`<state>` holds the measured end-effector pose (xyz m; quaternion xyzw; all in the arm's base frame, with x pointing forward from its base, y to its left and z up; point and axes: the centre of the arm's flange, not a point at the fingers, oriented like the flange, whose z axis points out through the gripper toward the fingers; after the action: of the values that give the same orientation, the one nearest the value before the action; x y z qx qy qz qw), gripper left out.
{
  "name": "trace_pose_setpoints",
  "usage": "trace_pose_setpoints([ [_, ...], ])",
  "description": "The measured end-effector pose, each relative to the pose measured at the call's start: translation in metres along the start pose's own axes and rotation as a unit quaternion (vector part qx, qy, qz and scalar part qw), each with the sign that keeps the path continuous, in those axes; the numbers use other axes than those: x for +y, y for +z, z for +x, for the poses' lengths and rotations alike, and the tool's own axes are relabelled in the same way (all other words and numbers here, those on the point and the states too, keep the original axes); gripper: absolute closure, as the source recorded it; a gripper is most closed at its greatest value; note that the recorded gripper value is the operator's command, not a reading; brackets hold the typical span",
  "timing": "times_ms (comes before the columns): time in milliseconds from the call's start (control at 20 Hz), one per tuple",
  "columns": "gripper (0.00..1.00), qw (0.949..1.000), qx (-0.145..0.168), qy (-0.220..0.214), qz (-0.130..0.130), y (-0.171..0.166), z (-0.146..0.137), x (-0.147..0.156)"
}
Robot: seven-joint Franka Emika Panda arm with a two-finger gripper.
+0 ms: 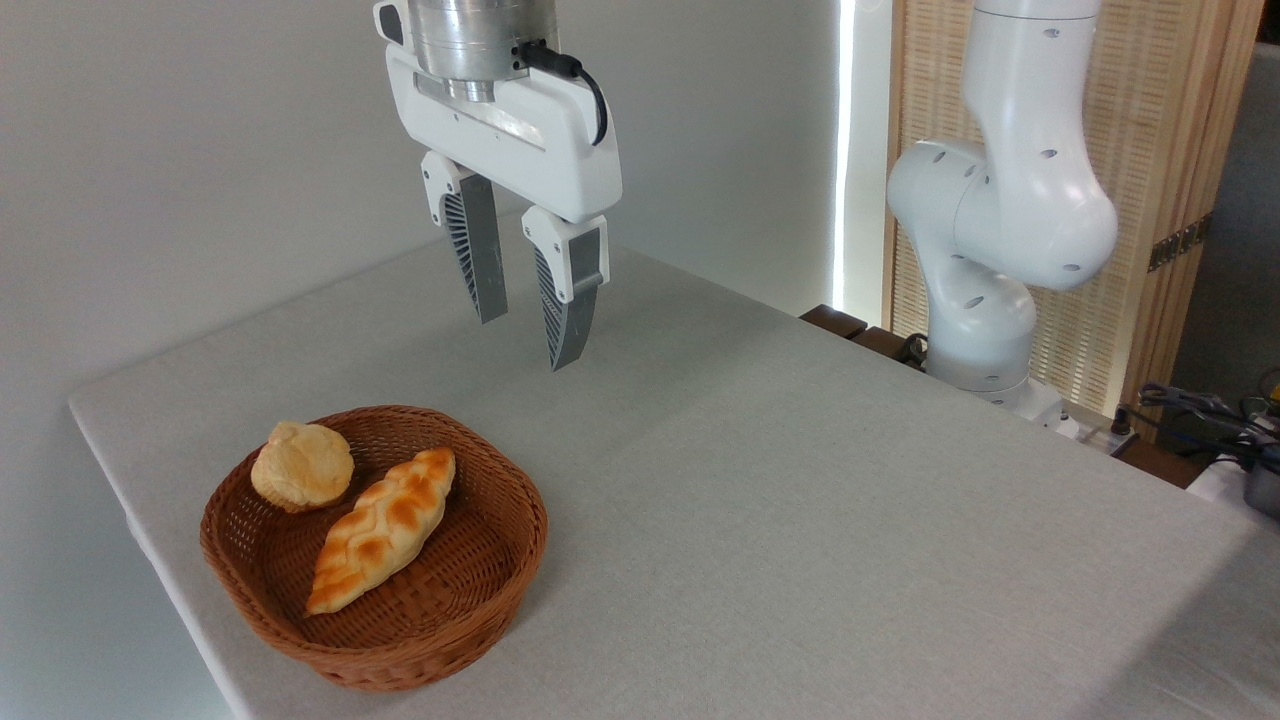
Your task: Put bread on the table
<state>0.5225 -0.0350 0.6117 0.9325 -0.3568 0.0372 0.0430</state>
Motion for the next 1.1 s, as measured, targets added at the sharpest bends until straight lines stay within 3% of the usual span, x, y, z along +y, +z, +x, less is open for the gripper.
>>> trace_pose_setpoints([
  [1100, 0.0, 0.9999, -0.008, 0.005, -0.005, 0.0045, 0.0048, 0.0065],
])
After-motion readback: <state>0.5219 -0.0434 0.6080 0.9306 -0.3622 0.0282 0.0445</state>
